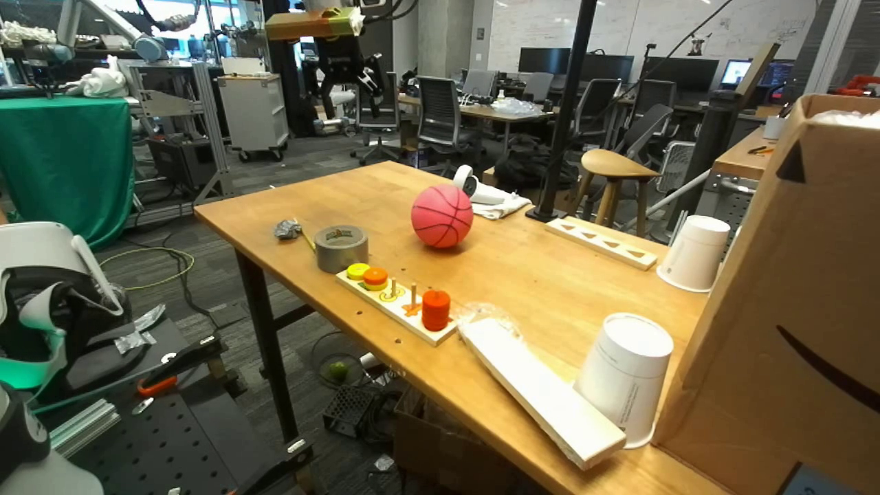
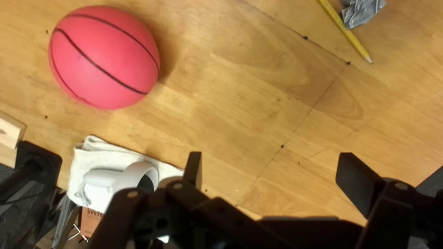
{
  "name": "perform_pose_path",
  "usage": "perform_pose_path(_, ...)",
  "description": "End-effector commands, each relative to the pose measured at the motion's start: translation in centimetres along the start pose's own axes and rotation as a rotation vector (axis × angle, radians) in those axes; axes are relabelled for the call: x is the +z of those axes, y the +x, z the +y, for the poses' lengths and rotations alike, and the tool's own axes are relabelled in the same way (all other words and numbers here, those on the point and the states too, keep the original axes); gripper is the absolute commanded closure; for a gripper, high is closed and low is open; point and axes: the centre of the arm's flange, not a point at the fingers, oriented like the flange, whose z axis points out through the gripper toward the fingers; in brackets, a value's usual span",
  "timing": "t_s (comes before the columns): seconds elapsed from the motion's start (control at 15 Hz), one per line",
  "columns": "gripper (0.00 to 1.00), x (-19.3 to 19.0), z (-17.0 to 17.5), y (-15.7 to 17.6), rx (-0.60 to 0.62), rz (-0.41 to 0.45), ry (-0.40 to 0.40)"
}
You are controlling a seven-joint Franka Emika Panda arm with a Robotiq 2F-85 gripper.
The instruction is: Move the red ball to the right
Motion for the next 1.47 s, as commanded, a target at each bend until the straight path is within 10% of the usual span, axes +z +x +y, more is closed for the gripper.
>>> perform_pose_path(0.0,0.00,-0.4,2.1,3.2,-0.022,0.036,0.007)
perform_pose_path(0.53,0.00,4.0,12.8,1.8,0.034,-0.118,0.020)
perform_pose_path(1.4,0.00,9.8,17.9,-2.9,0.108,-0.286,0.143)
